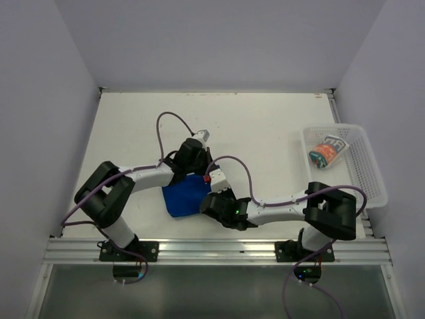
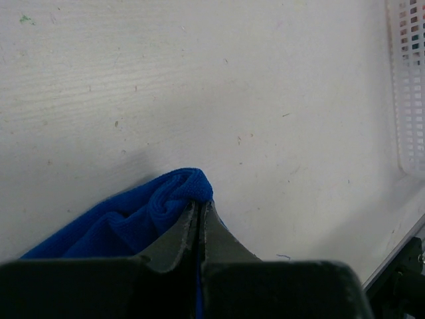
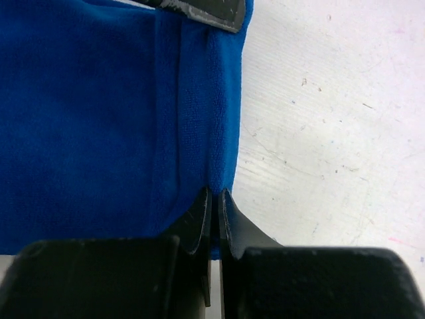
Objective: Roll the towels
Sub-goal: Roll the towel
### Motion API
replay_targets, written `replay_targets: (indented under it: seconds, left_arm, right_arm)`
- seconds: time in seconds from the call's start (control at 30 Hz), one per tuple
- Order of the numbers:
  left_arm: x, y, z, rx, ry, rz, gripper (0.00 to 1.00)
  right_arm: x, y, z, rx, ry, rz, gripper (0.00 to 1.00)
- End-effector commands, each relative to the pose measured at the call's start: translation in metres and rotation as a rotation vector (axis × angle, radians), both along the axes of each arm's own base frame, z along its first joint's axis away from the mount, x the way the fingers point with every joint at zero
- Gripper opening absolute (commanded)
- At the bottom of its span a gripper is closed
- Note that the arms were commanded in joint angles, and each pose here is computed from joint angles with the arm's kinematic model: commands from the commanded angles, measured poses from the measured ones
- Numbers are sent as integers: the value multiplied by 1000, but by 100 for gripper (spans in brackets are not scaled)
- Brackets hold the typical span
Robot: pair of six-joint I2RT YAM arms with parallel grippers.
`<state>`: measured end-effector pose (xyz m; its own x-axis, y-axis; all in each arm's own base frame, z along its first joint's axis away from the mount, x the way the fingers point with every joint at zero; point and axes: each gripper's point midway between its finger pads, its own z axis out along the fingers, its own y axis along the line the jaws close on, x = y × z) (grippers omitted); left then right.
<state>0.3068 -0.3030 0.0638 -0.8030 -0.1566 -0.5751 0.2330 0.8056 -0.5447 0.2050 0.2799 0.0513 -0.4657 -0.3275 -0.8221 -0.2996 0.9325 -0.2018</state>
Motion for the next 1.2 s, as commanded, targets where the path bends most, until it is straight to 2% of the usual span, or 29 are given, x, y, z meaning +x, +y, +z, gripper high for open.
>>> replay_targets:
  seconds: [0.0, 0.27, 0.7, 1.0, 1.17]
  left_arm:
    - [19, -5, 41, -139, -114, 24, 0]
    - [11, 9, 40, -192, -119, 28, 0]
    - [-1, 29, 28, -194, -110, 26, 0]
    - [-10, 48, 6, -166, -82, 54, 0]
    - [-13, 58, -7, -135, -65, 83, 0]
  right_arm:
    - [-2, -14, 5, -168, -59, -8, 0]
    - [-9, -1, 14, -310, -126, 27, 0]
    - [-23, 23, 11, -491, -153, 112, 0]
    - [-30, 36, 2, -523, -131, 146, 0]
    - [-33, 43, 1, -489, -105, 152, 0]
